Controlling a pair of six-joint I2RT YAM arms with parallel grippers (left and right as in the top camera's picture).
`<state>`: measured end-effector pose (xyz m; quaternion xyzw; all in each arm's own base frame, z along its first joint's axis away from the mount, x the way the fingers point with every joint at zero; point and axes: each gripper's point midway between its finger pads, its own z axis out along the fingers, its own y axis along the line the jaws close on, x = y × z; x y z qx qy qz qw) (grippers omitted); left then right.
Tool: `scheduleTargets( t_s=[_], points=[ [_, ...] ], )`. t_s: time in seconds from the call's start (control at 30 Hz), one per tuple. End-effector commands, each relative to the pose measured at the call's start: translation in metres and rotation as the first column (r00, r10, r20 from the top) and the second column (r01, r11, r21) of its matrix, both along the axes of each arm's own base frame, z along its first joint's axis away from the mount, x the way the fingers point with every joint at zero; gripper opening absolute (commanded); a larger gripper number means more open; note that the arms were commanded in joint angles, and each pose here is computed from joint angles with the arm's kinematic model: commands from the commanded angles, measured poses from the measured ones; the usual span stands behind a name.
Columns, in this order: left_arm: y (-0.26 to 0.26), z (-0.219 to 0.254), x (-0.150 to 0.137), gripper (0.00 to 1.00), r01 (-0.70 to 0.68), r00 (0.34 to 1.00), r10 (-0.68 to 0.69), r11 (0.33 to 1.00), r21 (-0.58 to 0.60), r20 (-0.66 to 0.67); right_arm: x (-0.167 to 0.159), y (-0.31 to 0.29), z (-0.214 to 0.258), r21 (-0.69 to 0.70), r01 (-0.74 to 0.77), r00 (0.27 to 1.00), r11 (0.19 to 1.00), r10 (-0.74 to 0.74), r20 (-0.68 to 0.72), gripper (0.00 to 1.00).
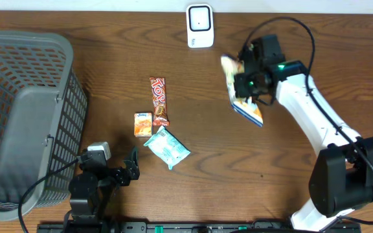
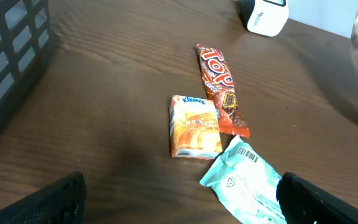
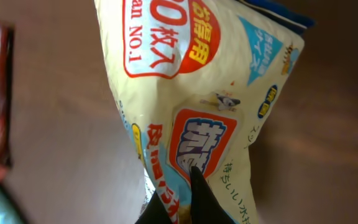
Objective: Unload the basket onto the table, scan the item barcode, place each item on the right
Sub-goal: 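Raise the snack bag to the white barcode scanner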
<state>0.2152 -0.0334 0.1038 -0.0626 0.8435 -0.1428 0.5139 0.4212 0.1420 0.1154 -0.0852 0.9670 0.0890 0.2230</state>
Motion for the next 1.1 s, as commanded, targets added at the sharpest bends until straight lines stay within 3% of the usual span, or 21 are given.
scheduleTargets(
  t_s=[0.0, 0.17, 0.67, 1.07],
  points=[
    [-0.002, -0.01, -0.003, 0.98, 0.006, 0.999, -0.007, 1.0, -0.011, -0.032, 0.027, -0.002, 0.039, -0.107, 0.094, 0.98, 0.99, -0.073, 0.186, 0.01],
    [-0.002, -0.01, -0.003, 0.98, 0.006, 0.999, -0.007, 1.0, -0.011, -0.032, 0.057, 0.023, 0.062, -0.149, 0.061, 0.951, 0.987, -0.012, 0.309, 0.01],
    [-0.002, -0.01, -0.003, 0.98, 0.006, 0.999, -0.007, 1.0, -0.011, -0.032, 0.166, 0.068, 0.029, -0.198, 0.042, 0.95, 0.979, 0.022, 0.313, 0.01],
    [-0.002, -0.01, -0.003, 0.98, 0.006, 0.999, -0.007, 1.0, -0.011, -0.032, 0.172, 0.087, 0.004, -0.214, 0.018, 0.954, 0.977, 0.047, 0.297, 0.01]
  ],
)
